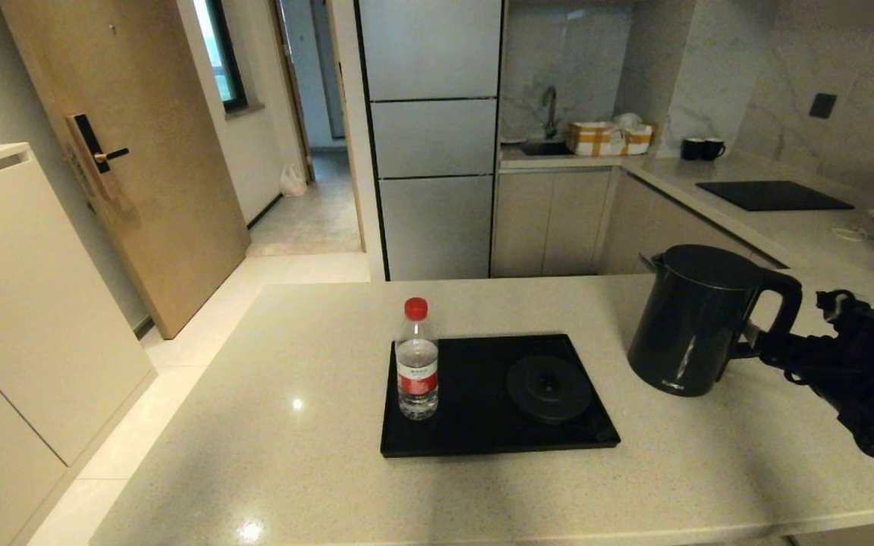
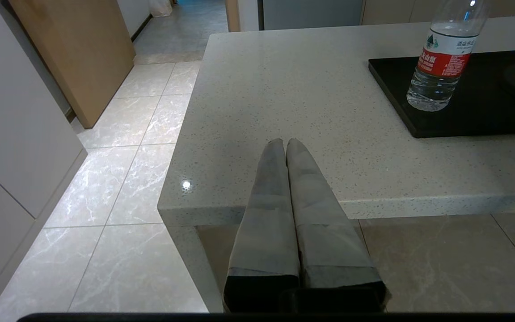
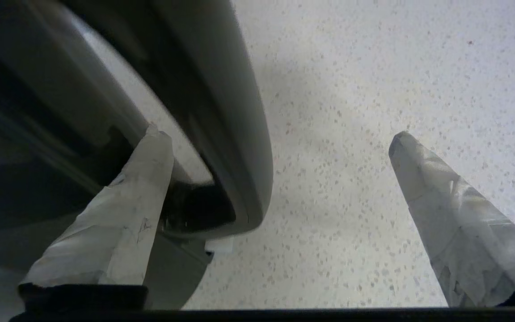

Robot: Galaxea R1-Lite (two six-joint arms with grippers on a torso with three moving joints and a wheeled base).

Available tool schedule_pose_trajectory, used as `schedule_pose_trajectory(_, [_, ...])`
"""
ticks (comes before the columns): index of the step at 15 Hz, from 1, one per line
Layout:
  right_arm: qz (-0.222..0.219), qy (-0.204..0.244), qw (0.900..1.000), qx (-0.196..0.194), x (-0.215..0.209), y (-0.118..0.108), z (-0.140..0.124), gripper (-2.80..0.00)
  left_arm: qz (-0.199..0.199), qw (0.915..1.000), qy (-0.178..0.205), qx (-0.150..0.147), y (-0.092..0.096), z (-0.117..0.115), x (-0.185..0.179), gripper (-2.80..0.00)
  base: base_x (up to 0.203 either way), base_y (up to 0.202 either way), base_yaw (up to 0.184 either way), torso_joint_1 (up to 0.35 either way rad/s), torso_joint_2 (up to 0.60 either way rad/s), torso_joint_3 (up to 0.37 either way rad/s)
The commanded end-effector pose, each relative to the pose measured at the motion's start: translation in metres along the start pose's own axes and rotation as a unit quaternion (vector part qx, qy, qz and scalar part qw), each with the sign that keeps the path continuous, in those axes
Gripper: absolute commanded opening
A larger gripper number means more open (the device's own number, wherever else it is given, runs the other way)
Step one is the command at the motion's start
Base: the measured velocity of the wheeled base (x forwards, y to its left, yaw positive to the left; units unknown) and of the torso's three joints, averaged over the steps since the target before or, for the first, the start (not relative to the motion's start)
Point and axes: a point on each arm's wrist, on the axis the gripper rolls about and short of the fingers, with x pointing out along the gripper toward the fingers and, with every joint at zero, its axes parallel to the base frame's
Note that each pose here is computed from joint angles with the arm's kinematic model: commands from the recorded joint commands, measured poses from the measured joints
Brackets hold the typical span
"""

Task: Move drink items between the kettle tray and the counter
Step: Return the kettle to its original position

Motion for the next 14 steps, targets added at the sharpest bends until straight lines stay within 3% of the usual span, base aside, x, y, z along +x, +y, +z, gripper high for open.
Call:
schedule_pose_trajectory(1, [-0.003,-0.008,1.000,0.001,0.0024,-0.0024,0.0023,0.00,0.000,1.0000,0.001,0.000,0.0000,0.0000,0.0001,-2.80,0.000,0.000,0.000,0.000,0.00,0.000])
schedule_pose_trajectory(8, [-0.012,-0.015,1.000,0.001,0.0104,-0.0038,-0.0022,0.00,0.000,1.0000,0.001,0.000,0.0000,0.0000,0.0001,-2.80,0.000,0.000,0.000,0.000,0.00,0.000])
schedule_pose_trajectory(9, [-0.012,-0.016,1.000,0.001,0.0101,-0.0037,-0.0014,-2.80,0.000,1.0000,0.001,0.000,0.0000,0.0000,0.0001,-2.80,0.000,0.000,0.000,0.000,0.00,0.000])
schedule_pose_trajectory(14, [-0.011,-0.011,1.000,0.000,0.0101,-0.0034,-0.0043,-2.80,0.000,1.0000,0.001,0.000,0.0000,0.0000,0.0001,-2.80,0.000,0.000,0.000,0.000,0.00,0.000])
